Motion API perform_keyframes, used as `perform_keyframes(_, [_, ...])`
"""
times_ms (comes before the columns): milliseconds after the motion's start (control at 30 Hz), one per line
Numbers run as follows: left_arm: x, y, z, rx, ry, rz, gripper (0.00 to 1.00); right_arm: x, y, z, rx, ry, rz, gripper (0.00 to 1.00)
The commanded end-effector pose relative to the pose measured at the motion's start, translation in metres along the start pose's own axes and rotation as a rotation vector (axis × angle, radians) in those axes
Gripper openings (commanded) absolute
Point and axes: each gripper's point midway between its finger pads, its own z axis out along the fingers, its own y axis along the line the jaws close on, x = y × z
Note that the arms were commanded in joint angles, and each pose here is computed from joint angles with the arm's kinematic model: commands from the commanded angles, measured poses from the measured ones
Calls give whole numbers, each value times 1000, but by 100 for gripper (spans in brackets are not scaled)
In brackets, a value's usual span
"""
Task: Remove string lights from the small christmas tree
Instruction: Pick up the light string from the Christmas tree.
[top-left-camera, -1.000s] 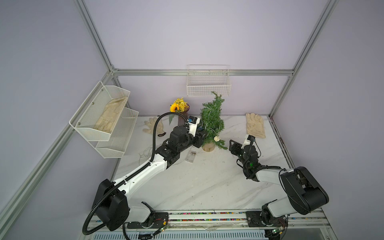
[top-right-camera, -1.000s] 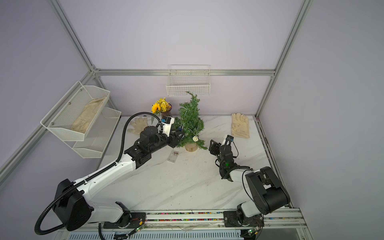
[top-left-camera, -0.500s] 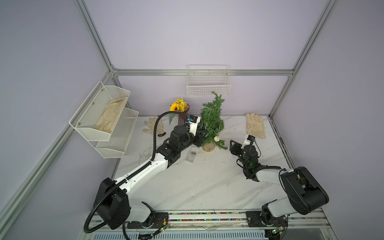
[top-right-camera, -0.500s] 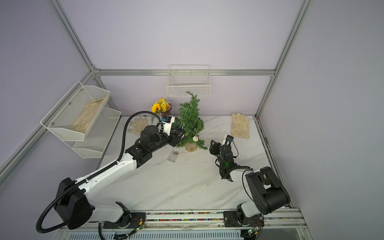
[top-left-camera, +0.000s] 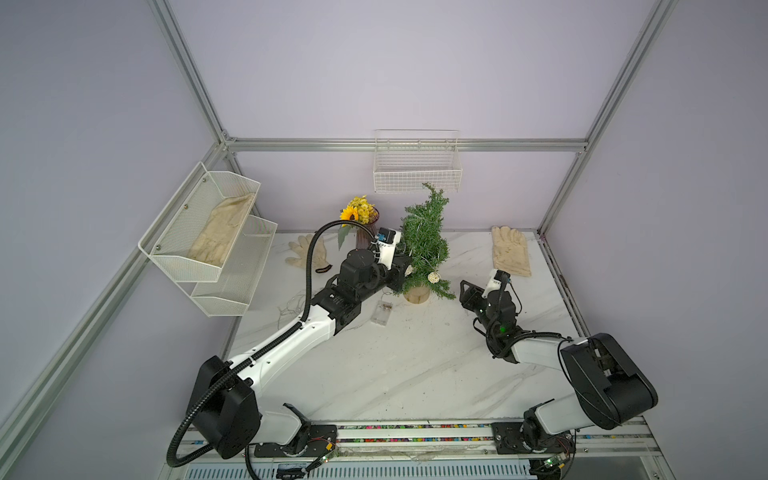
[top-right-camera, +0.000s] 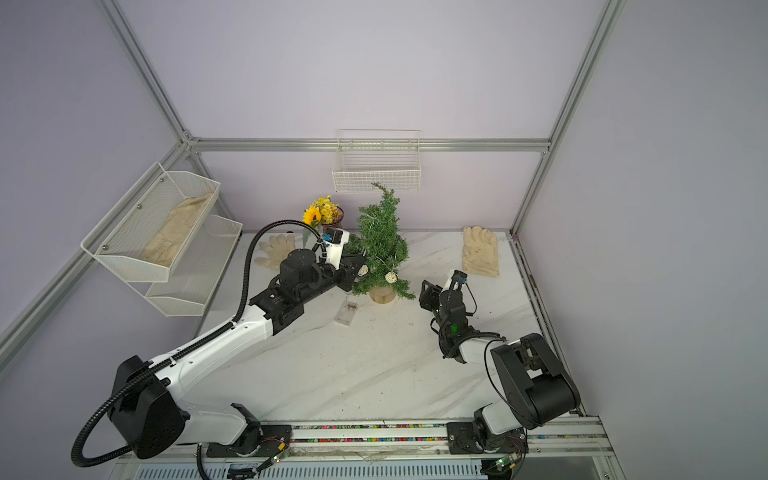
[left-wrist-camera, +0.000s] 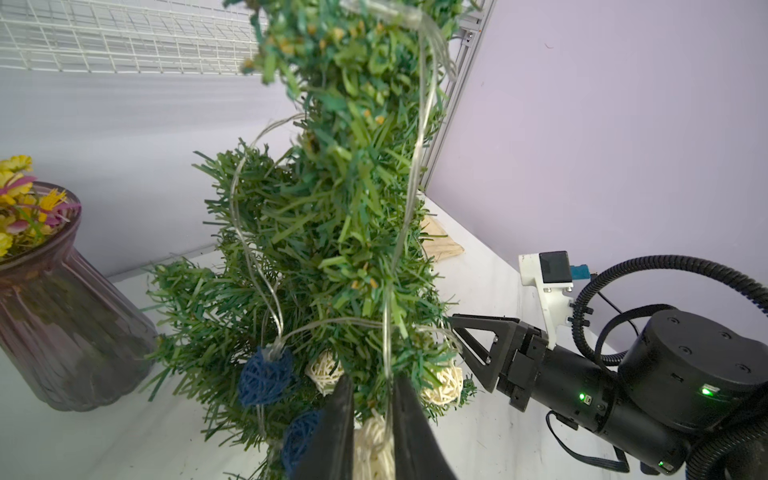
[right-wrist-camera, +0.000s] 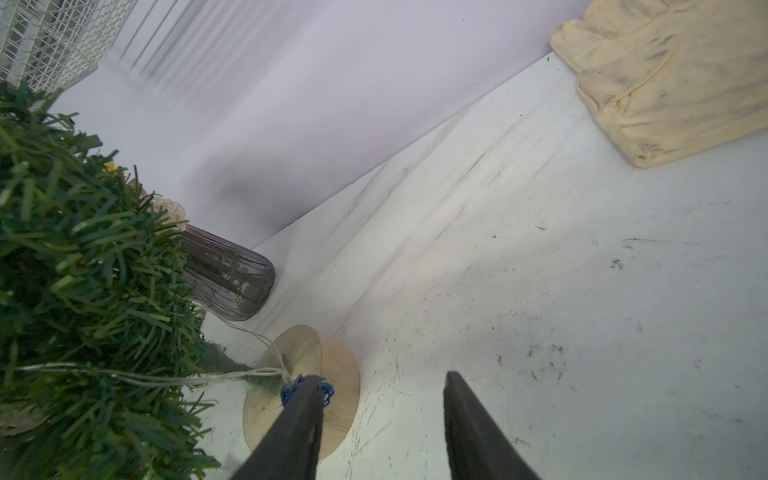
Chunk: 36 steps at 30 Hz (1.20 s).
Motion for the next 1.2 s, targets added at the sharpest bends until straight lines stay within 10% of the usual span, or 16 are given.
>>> perform_keyframes(0, [-67, -16, -17, 29, -151, 36, 14, -13, 11, -1, -32, -34, 13, 49])
perform_keyframes(733, [-104, -41, -54, 57, -134, -5, 0, -23, 12, -9, -21, -63, 18, 49])
perform_keyframes(1167, [-87, -124, -18, 231, 2, 14, 0, -126, 78, -44, -100, -80, 55, 55])
